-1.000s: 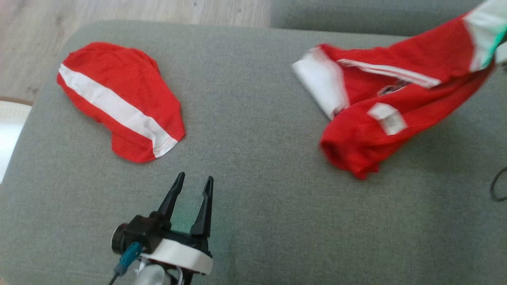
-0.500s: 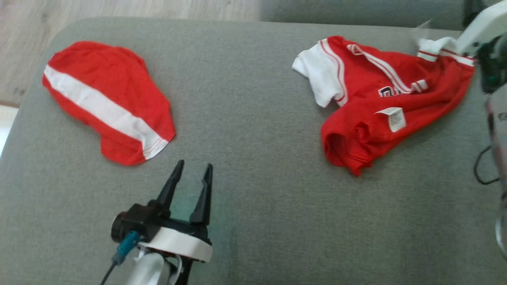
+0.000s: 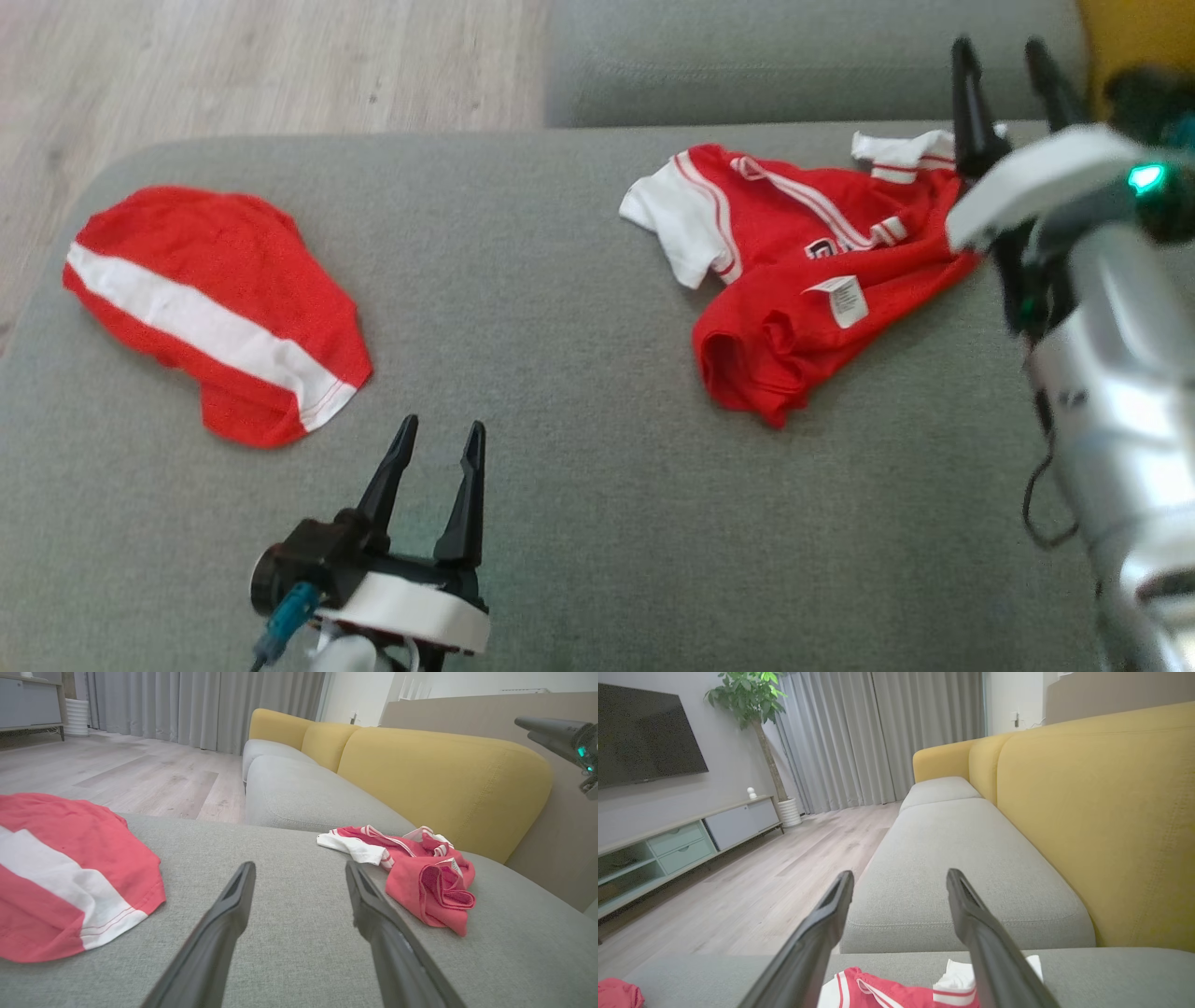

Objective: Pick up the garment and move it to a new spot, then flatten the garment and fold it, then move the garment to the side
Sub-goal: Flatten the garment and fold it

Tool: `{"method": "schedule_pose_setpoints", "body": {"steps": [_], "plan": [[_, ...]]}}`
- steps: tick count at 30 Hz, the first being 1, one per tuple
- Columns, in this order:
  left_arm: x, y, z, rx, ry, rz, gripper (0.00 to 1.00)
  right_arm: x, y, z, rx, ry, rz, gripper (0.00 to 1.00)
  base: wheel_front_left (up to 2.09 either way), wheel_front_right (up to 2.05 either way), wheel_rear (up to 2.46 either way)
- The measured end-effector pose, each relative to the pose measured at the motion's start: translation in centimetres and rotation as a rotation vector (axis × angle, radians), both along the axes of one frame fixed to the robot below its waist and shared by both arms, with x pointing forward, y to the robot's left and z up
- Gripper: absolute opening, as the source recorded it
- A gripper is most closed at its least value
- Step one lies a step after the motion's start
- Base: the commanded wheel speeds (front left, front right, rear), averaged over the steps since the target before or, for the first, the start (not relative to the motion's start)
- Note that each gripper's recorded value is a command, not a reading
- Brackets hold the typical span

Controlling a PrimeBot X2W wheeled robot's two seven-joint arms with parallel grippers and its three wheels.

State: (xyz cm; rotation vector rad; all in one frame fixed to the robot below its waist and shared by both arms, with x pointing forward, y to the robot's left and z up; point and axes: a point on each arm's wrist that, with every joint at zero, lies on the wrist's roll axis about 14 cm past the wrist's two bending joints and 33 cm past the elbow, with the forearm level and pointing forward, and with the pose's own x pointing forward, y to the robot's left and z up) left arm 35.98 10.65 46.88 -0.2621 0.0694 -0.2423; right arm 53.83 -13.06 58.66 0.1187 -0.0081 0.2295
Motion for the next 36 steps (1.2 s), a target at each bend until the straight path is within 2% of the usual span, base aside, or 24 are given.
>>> {"method": "schedule_pose_setpoints", "body": {"steps": [6, 8, 11, 14, 18, 23, 31, 36], "plan": [[-0.5, -0.4, 0.7, -0.002, -0.022, -0.005, 1.0, -4.0, -0.5, -1.4, 0.052, -0.072, -0.008, 1.0, 0.0, 0.0, 0.0], [-0.5, -0.4, 0.9, -0.003, -0.027, -0.006, 1.0, -5.7, -0.3, -2.9, 0.032, -0.074, -0.001, 1.0, 0.0, 0.0, 0.0], [-0.8, -0.4, 0.8, -0.004, -0.025, -0.007, 1.0, -8.5, 0.4, -5.7, 0.046, -0.041, -0.005, 1.0, 0.0, 0.0, 0.0], [-1.1, -0.5, 0.8, -0.003, -0.027, -0.007, 1.0, -12.2, -0.6, -9.5, 0.049, 0.029, -0.053, 1.0, 0.0, 0.0, 0.0], [-1.1, -0.6, 0.6, 0.005, -0.023, -0.013, 1.0, -14.6, -1.2, -11.7, 0.042, 0.079, -0.07, 1.0, 0.0, 0.0, 0.0], [-1.0, -0.7, 0.3, 0.005, -0.014, -0.016, 1.0, -14.7, -0.2, -11.3, 0.083, 0.068, -0.049, 1.0, 0.0, 0.0, 0.0], [-1.1, -0.4, 0.0, 0.005, -0.002, -0.006, 1.0, -14.3, 0.8, -11.7, 0.077, 0.083, -0.021, 1.0, 0.0, 0.0, 0.0], [-1.2, 0.0, -0.5, 0.006, 0.015, 0.007, 1.0, -13.4, 3.1, -12.6, 0.046, 0.111, 0.049, 1.0, 0.0, 0.0, 0.0]]}}
